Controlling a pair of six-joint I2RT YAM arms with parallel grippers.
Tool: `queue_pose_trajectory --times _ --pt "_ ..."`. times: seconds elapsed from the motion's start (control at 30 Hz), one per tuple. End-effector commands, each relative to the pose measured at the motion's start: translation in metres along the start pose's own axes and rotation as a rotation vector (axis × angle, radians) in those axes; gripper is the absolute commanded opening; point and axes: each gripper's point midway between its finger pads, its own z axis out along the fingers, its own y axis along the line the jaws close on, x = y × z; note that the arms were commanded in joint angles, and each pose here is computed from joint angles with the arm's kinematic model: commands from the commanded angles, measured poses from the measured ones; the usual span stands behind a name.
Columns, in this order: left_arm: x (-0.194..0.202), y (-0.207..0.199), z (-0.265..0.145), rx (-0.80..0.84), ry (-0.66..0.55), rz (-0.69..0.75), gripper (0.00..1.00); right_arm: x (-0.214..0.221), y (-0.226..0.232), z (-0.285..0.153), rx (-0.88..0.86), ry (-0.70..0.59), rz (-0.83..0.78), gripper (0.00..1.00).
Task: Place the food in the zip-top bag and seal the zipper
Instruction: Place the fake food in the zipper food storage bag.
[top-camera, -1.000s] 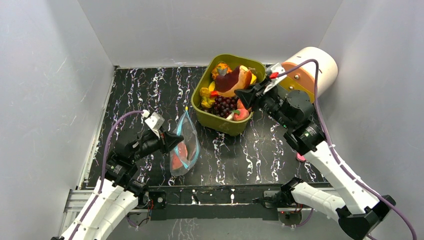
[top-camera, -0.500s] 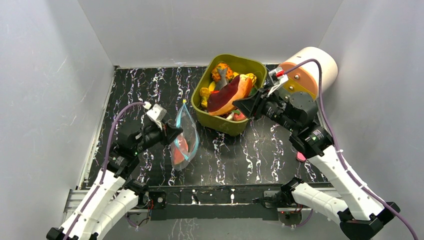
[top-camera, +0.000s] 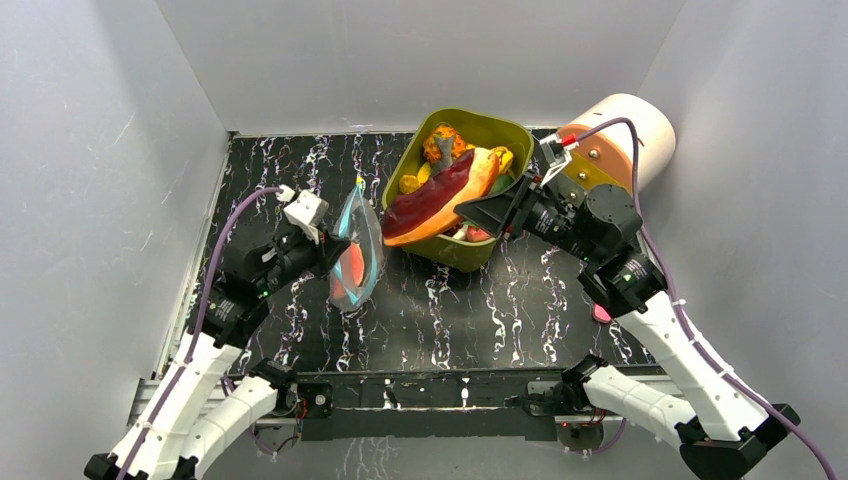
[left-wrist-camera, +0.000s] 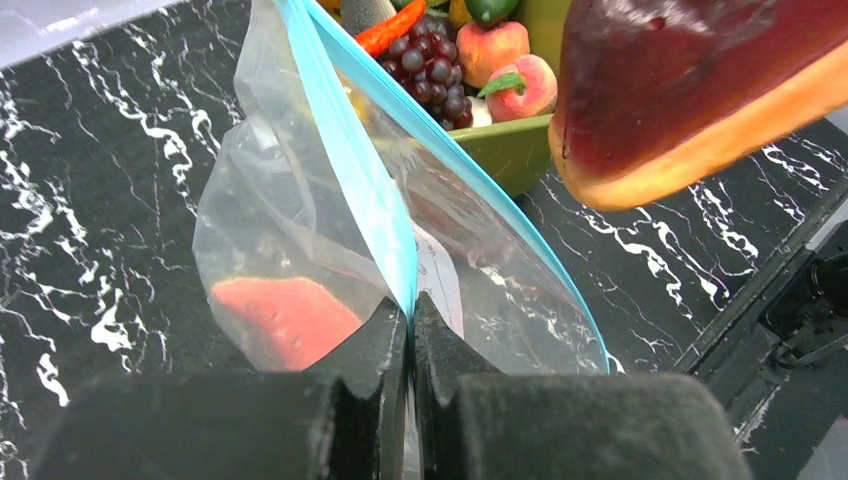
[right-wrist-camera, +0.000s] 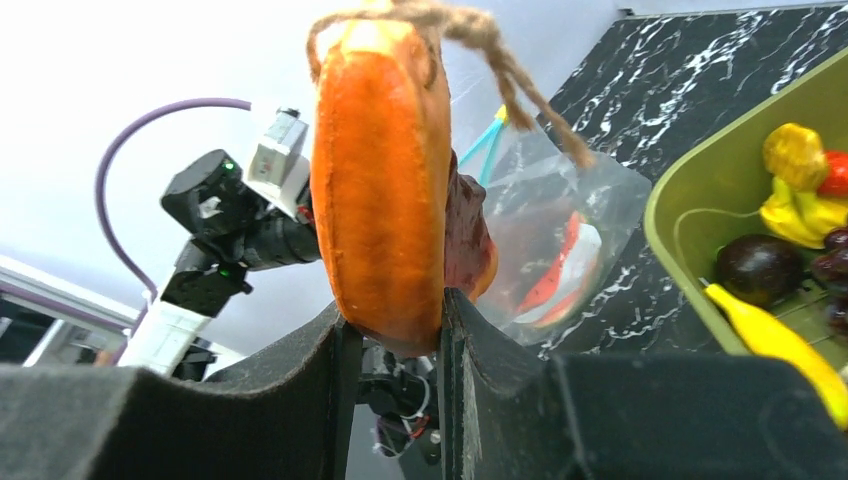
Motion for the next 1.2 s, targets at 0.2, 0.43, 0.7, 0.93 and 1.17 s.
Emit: queue_pose_trajectory --times 0.2,0.43,0.7,0.93,1.17 --pt "0.010 -0.004 0.008 0.018 0.021 -0.097 0.00 0.002 0.023 0.005 -0.130 -0.010 0.133 0.14" --pt "0.015 -0.016 0.010 0.077 -0.008 -0.155 0.00 0.024 -0.007 0.012 -0.043 0.013 0.151 0.15" --pt "0.008 -0.033 0.004 0.157 -0.050 -0.202 0.00 0.049 -0.037 0.018 0.130 0.081 0.109 0.16" --pt "0.011 -0.039 0.006 0.193 -0.091 -0.265 0.00 0.066 -0.034 0.029 0.144 0.123 0.093 0.16" --pt "0.016 -0.046 0.010 0.238 -0.110 -0.318 0.00 0.095 -0.025 0.043 0.172 0.189 0.075 0.17"
